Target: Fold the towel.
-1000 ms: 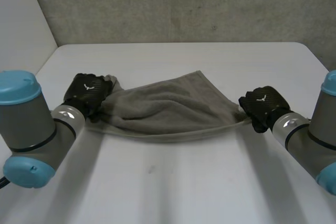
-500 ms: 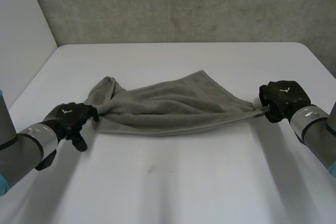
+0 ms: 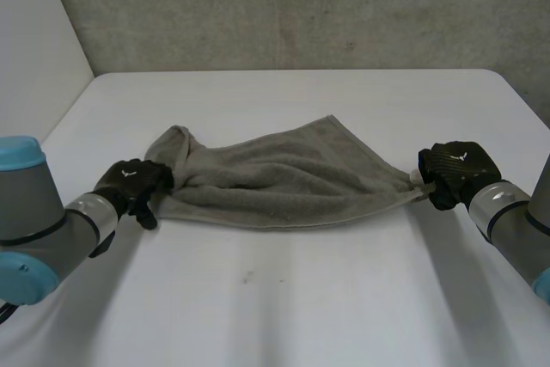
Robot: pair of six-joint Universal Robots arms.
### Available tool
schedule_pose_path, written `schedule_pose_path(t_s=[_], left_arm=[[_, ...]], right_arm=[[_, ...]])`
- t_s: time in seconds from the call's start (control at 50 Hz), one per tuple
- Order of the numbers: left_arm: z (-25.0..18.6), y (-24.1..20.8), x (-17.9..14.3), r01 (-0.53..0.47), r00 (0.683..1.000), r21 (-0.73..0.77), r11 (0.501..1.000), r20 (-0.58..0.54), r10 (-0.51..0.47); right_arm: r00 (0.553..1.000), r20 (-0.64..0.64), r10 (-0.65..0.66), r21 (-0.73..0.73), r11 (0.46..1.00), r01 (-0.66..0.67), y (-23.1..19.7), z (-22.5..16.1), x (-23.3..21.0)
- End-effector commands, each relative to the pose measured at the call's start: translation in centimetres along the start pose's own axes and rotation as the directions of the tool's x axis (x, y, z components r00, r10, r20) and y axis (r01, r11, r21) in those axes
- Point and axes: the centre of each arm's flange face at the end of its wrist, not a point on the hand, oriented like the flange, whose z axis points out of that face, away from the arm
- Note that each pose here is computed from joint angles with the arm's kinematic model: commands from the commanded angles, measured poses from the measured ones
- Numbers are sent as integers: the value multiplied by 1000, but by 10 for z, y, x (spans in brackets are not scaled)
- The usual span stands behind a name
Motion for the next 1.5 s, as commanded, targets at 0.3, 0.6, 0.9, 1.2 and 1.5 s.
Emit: schedule_pose_path(t_s=[0.3, 0.6, 0.9, 1.2, 1.5], left_arm=[[15, -4, 16, 26, 999, 34, 999, -39, -24], [2, 3, 20, 24, 999, -5, 1000, -43, -24], [9, -6, 10, -3, 999, 69, 998, 45, 0], [-106, -172, 0, -144, 977, 525, 839, 209, 37], [-127, -183, 0, -111, 992, 349, 930, 93, 83]], right_arm=[[1000, 7, -3, -14, 1000, 3, 5, 3, -2], [1000, 7, -27, -25, 999, 27, 9, 4, -2], [999, -9, -34, -10, 999, 34, 3, 5, 1], [977, -137, -162, 220, 957, 189, -145, -84, 43], [935, -70, -348, 171, 919, 355, -178, -105, 23]])
